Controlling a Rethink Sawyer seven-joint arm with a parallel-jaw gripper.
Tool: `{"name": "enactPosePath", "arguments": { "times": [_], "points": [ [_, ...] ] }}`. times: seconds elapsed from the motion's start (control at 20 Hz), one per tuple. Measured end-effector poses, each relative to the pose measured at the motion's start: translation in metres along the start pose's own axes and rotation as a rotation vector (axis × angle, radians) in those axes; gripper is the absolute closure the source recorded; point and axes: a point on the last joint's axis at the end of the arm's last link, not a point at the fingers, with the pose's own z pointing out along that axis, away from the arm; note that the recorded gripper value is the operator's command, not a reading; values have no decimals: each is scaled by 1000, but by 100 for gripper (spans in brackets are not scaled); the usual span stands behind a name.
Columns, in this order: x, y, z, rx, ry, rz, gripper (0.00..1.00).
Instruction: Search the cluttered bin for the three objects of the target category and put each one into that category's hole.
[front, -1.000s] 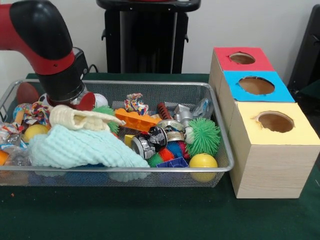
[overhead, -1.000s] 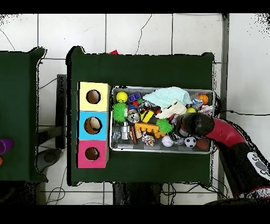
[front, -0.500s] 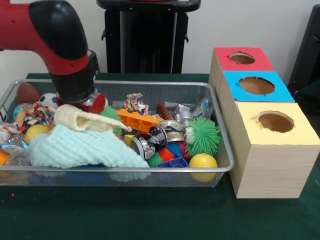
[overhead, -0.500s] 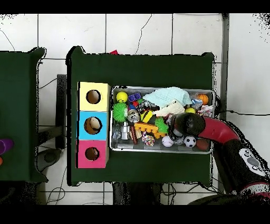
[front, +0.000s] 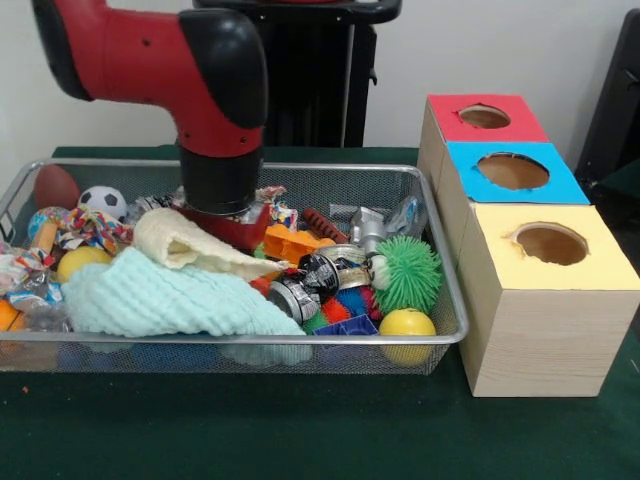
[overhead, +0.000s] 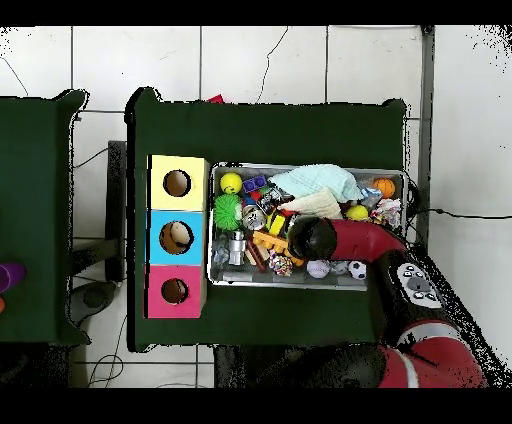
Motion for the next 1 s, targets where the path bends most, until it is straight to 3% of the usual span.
{"name": "enactPosePath", "arguments": {
  "times": [0.2, 0.6, 0.75, 1.0],
  "points": [
    [13, 26, -9, 26, -9, 18, 0],
    [27, 63, -57, 50, -14, 99, 0],
    [31, 69, -84, 54, -5, 124, 0],
    [32, 61, -110, 66, 23, 162, 0]
  ]
}}
